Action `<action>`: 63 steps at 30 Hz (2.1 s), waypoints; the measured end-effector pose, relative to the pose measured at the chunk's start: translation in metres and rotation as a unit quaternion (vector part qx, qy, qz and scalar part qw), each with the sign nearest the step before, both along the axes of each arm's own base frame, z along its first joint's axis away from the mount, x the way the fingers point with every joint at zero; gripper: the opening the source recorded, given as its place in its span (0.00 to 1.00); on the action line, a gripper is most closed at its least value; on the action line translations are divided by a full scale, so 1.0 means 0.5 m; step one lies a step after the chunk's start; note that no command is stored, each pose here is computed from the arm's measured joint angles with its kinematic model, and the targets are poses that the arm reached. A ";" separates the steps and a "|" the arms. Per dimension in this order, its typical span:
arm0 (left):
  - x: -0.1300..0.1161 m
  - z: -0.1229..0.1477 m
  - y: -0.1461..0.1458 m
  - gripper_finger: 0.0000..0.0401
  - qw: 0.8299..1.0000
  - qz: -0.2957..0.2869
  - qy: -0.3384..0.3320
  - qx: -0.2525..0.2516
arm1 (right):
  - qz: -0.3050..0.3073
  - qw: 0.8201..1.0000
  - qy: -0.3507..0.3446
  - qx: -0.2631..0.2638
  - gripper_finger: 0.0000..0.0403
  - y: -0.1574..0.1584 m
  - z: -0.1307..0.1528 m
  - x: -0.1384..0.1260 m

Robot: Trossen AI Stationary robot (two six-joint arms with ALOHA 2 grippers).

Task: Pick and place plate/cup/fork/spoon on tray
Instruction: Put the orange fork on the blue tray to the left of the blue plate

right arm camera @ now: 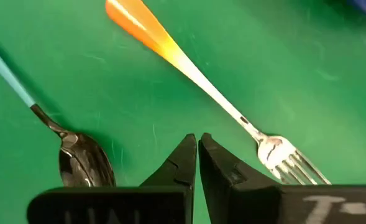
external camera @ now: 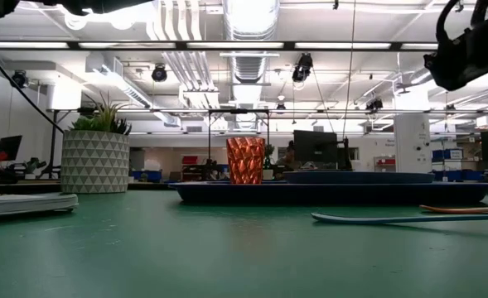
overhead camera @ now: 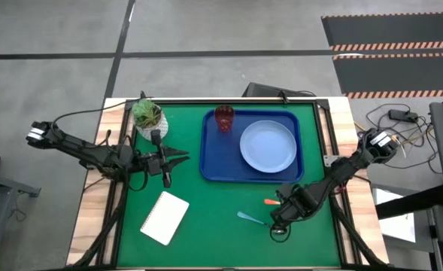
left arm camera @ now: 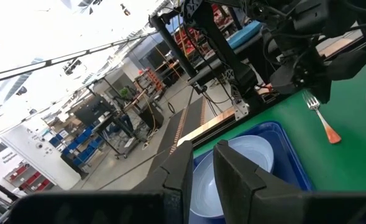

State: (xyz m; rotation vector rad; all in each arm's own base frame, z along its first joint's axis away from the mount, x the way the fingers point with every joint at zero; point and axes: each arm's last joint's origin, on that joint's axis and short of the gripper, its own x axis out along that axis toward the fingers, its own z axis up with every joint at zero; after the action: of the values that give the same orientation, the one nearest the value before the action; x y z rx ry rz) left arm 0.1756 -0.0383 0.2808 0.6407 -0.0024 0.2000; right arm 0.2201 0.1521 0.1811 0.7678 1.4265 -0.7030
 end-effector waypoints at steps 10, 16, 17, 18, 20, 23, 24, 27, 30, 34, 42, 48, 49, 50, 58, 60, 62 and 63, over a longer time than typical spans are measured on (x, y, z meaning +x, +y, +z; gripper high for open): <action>0.000 0.000 0.000 0.11 1.000 0.000 0.000 0.000 | 0.050 0.999 0.011 -0.014 0.21 -0.003 -0.016 -0.001; 0.000 0.000 0.000 0.11 1.000 0.000 0.000 0.000 | 0.090 0.994 0.053 -0.037 0.37 -0.008 -0.063 -0.009; 0.000 0.000 0.000 0.11 1.000 0.000 0.000 0.000 | 0.093 0.993 0.059 -0.040 0.39 -0.009 -0.070 -0.010; 0.000 0.000 0.000 0.11 1.000 0.000 0.000 0.000 | 0.099 0.992 0.065 -0.044 0.40 -0.009 -0.077 -0.010; 0.000 0.000 0.000 0.11 1.000 0.000 0.000 0.000 | 0.114 0.990 0.070 -0.046 0.42 -0.008 -0.088 -0.009; 0.000 0.000 0.000 0.11 1.000 0.000 0.001 0.000 | 0.136 0.986 0.080 -0.051 0.43 -0.009 -0.099 -0.007; 0.000 0.000 0.000 0.11 1.000 0.000 0.000 0.000 | 0.139 0.986 0.082 -0.052 0.42 -0.009 -0.102 -0.006; 0.000 0.000 0.000 0.11 1.000 0.002 0.000 0.000 | 0.139 0.986 0.080 -0.050 0.39 -0.010 -0.102 -0.005; 0.000 0.000 0.000 0.11 1.000 0.002 0.000 0.000 | 0.138 0.986 0.076 -0.048 0.35 -0.009 -0.100 -0.005; 0.000 0.000 0.000 0.11 1.000 0.002 0.000 0.000 | 0.138 0.987 0.074 -0.046 0.26 -0.009 -0.101 -0.004; 0.000 0.000 0.000 0.11 1.000 0.002 0.000 0.000 | 0.138 0.987 0.064 -0.043 0.04 -0.011 -0.090 -0.006; 0.000 0.000 0.000 0.11 1.000 0.002 0.000 0.000 | 0.133 0.989 0.046 -0.034 0.03 -0.011 -0.060 -0.007; 0.000 0.000 0.000 0.11 1.000 0.002 0.000 0.000 | 0.128 0.990 0.043 -0.033 0.03 -0.010 -0.053 -0.005; 0.000 0.000 0.000 0.11 1.000 0.002 0.000 0.000 | 0.125 0.991 0.042 -0.032 0.03 -0.009 -0.046 -0.004; 0.000 0.000 0.000 0.11 1.000 0.002 0.000 -0.001 | 0.133 0.990 0.010 -0.054 0.02 0.006 0.012 0.023; 0.000 0.000 0.000 0.11 1.000 0.002 -0.001 -0.002 | 0.148 0.987 -0.013 -0.066 0.02 0.011 0.027 0.034; 0.000 0.000 0.000 0.11 1.000 0.002 -0.001 -0.002 | 0.156 0.984 -0.037 -0.080 0.02 0.014 0.042 0.044; 0.000 0.000 0.000 0.11 1.000 0.002 -0.001 -0.002 | 0.162 0.981 -0.046 -0.092 0.02 0.015 0.049 0.048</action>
State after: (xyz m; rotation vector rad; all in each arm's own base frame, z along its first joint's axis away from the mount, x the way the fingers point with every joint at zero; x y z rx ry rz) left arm 0.1757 -0.0382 0.2808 0.6365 -0.0024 0.2041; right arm 0.2440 0.1595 0.2057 0.4052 1.3415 -0.5292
